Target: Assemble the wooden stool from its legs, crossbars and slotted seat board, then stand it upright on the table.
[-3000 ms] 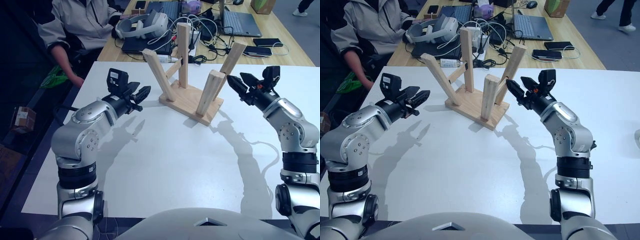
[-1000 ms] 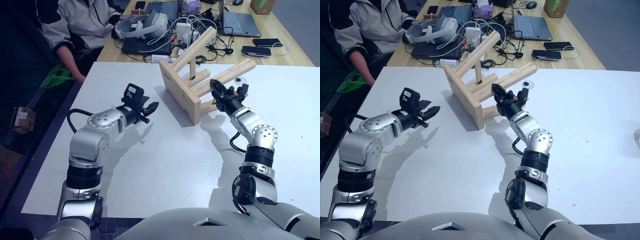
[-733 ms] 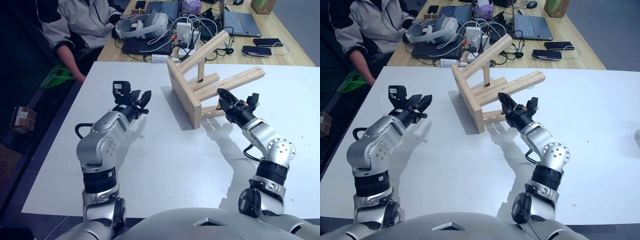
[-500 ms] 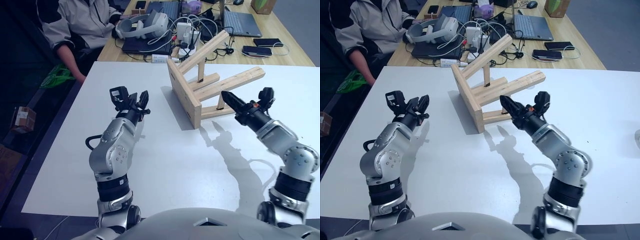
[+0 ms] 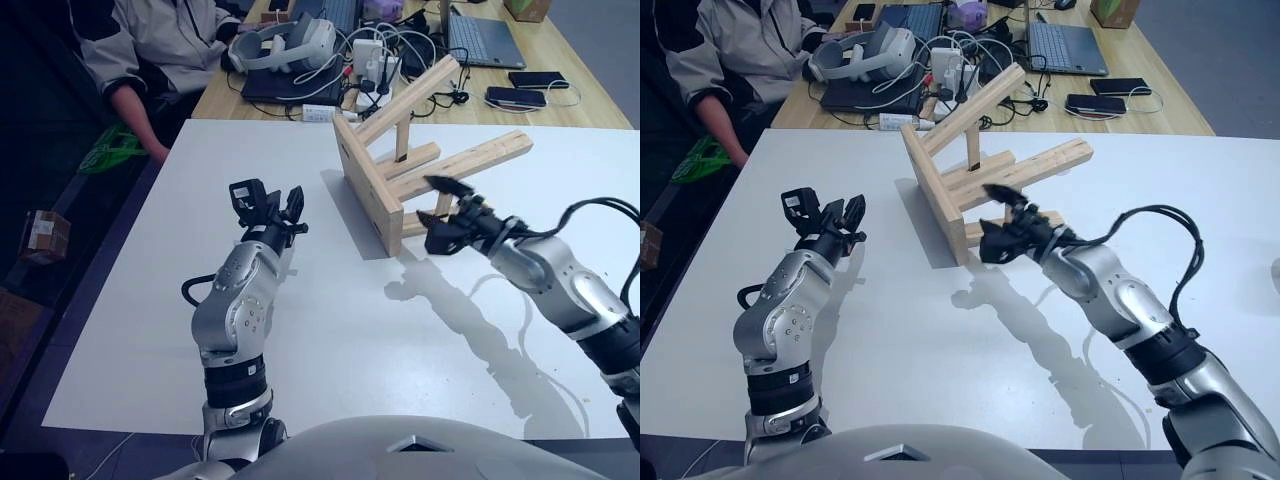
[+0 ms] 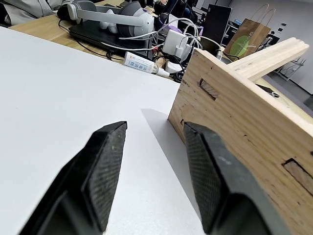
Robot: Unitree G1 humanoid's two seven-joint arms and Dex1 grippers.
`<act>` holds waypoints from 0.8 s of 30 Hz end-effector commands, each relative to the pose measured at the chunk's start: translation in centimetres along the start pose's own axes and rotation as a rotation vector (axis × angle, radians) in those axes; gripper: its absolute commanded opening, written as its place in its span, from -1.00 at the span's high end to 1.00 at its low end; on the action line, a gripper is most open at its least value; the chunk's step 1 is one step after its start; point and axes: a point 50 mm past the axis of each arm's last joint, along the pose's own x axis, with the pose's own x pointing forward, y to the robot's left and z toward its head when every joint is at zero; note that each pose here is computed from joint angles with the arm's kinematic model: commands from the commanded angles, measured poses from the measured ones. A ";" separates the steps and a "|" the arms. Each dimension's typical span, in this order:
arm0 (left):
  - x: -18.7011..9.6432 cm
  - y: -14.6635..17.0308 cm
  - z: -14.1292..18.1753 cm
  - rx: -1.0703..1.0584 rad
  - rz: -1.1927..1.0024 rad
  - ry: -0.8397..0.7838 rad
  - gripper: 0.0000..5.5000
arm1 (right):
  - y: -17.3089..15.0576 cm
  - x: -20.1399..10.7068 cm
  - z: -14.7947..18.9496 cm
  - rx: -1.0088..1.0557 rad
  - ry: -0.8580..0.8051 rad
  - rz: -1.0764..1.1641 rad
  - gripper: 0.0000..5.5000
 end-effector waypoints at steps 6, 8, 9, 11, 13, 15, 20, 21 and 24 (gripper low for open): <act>0.5 -0.5 0.0 0.011 -0.012 -0.002 0.23 | -2.2 2.6 -2.5 -0.066 0.162 -0.166 -0.30; 0.5 -0.6 0.0 0.017 -0.015 -0.002 0.23 | -2.8 2.3 -2.3 -0.031 0.148 -0.217 -0.30; 0.6 -0.6 0.0 0.019 -0.017 -0.002 0.23 | -3.1 2.0 -2.4 -0.022 0.146 -0.242 -0.30; 0.6 -0.7 0.0 0.022 -0.019 -0.001 0.23 | -3.1 1.8 -3.1 -0.046 0.177 -0.250 -0.30; 0.7 -0.9 0.0 0.022 -0.027 0.001 0.23 | -2.5 2.4 -3.9 -0.062 0.212 -0.232 -0.30; 0.8 -1.0 0.0 0.023 -0.032 0.002 0.23 | -2.2 3.2 -4.3 -0.055 0.231 -0.234 -0.30; 1.0 -1.2 0.0 0.027 -0.047 0.005 0.23 | -1.7 5.6 -3.7 -0.016 0.236 -0.253 -0.30; 1.0 -1.2 0.0 0.028 -0.048 0.006 0.23 | -1.7 5.9 -3.5 -0.008 0.228 -0.260 -0.30; 1.0 -1.3 0.0 0.030 -0.050 0.008 0.23 | -1.9 6.5 -3.2 0.043 0.219 -0.278 -0.19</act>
